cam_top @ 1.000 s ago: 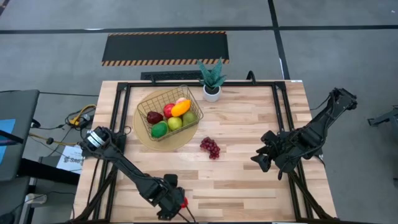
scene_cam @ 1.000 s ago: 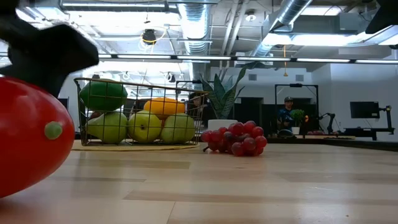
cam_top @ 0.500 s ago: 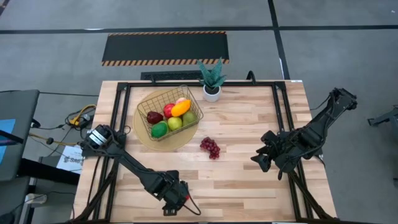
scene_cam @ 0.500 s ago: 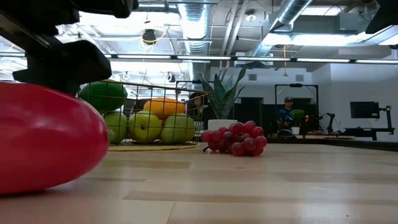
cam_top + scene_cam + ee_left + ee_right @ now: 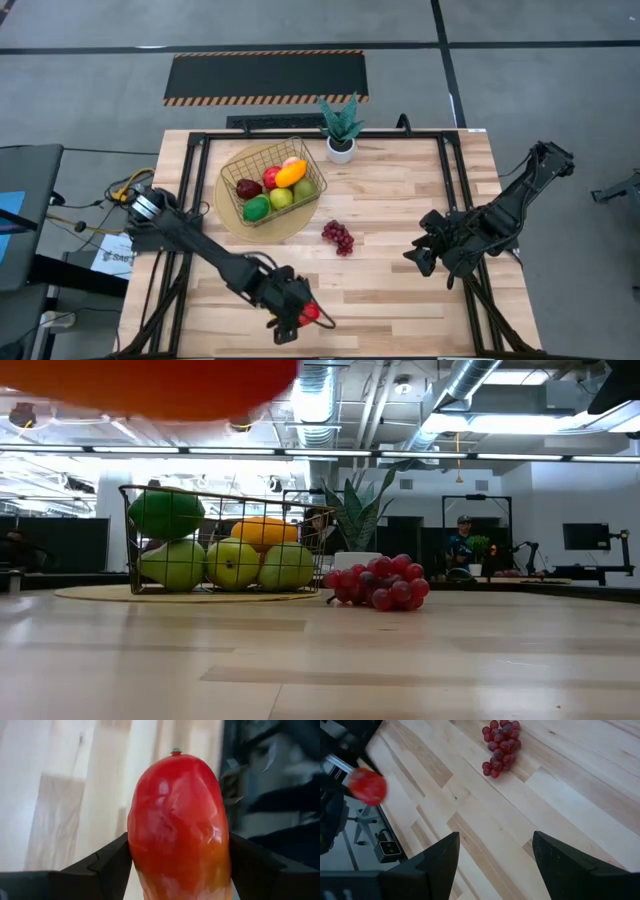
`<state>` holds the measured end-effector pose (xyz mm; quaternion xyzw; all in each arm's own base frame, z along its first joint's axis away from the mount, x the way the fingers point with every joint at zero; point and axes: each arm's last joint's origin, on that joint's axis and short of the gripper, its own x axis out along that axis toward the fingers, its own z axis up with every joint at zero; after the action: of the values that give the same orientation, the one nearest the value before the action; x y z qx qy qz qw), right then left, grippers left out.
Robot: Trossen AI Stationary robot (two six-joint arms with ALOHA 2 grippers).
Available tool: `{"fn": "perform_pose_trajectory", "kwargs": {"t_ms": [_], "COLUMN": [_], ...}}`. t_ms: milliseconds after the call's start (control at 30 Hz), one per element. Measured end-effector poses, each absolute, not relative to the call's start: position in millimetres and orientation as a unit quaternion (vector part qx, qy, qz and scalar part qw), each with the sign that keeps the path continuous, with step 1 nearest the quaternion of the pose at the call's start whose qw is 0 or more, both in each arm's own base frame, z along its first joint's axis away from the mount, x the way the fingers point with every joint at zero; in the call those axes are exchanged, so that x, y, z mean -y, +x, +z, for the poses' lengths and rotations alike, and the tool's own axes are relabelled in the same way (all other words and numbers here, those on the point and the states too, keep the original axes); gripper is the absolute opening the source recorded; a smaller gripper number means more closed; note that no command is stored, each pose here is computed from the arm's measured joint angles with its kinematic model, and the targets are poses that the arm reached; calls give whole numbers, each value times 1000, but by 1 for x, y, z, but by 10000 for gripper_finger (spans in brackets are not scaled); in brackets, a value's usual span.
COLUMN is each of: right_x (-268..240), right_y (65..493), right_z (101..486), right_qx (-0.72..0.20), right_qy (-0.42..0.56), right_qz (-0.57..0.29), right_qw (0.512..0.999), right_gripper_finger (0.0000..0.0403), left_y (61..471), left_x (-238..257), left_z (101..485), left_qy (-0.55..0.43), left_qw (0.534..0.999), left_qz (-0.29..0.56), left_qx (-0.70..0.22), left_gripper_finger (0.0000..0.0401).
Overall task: Build produce basket
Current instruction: Put the red mango into the wire basket
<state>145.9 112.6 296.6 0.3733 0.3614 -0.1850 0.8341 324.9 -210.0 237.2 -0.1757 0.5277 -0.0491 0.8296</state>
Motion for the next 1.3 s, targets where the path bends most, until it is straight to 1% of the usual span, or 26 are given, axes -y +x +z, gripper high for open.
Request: {"fn": "perform_pose_trajectory", "kwargs": {"t_ms": [267, 467, 700, 867, 1067, 1200, 1300], "right_x": [-113, -113, -113, -112, -112, -112, -112], "right_y": [146, 146, 146, 146, 146, 146, 146], "right_z": [297, 297, 297, 297, 297, 297, 297], "right_qx": [-361, -361, -360, -360, -360, -359, -359], "right_qy": [373, 373, 373, 373, 373, 373, 373], "right_qz": [-185, -185, -186, -186, -186, -187, -187], "right_qw": [834, 834, 835, 835, 835, 835, 835], "right_gripper_finger": [273, 273, 273, 273, 273, 273, 273], "left_y": [319, 310, 295, 284, 271, 264, 260], "left_x": [194, 179, 163, 158, 156, 157, 158], "left_z": [339, 422, 495, 529, 559, 569, 570], "left_qy": [-269, -336, -347, -334, -317, -300, -292], "left_qw": [870, 901, 917, 913, 878, 845, 825], "left_qz": [-95, -136, -185, -234, -335, -408, -456], "left_qx": [-402, -237, -63, 27, 130, 169, 164], "left_gripper_finger": [262, 263, 263, 263, 263, 263, 263]}}
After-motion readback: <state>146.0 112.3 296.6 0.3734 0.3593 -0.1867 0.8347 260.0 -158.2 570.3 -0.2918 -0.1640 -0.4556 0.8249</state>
